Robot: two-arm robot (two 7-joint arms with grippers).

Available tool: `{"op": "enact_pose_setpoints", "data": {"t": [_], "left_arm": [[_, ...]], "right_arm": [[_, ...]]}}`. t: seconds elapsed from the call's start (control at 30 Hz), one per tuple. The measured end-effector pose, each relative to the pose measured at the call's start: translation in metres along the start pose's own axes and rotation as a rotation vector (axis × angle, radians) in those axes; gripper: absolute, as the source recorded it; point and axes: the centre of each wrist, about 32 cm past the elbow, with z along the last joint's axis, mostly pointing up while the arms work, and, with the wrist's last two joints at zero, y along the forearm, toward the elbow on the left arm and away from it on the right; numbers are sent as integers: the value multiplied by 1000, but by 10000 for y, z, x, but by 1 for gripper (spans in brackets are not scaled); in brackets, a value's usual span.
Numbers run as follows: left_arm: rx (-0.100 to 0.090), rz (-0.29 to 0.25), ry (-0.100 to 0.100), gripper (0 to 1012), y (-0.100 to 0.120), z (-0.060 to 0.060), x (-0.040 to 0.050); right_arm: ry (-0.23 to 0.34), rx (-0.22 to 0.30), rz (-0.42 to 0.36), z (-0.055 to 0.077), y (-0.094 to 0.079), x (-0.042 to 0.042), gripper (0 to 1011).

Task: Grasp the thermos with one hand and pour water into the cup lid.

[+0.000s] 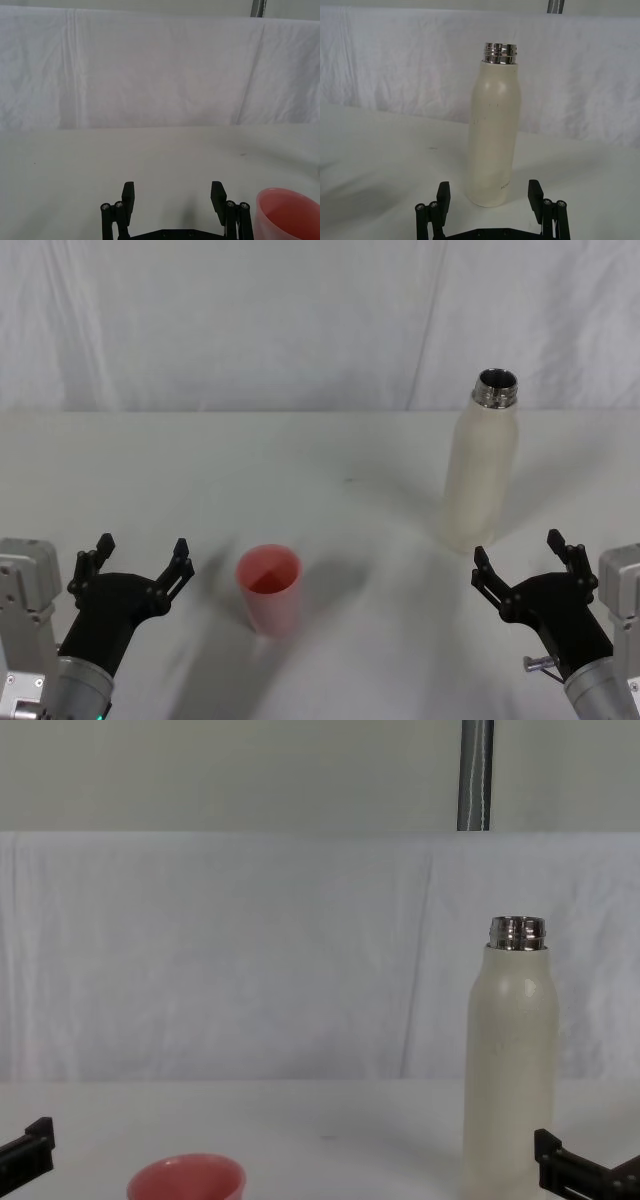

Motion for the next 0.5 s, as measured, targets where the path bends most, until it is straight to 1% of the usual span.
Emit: {"op": "enact_pose_setpoints", "data": {"t": [0.37, 0.4, 0.5], "left_arm": [[0, 0, 0, 1001, 0, 0, 0], [0, 0, 0, 1001, 0, 0, 0], [0, 0, 0, 1001, 0, 0, 0]], "right_arm": [[0, 0, 0, 0, 0, 0, 1003], [15, -1, 12, -27, 17, -13, 1003], [37, 2, 27, -51, 43, -26, 1003]]}}
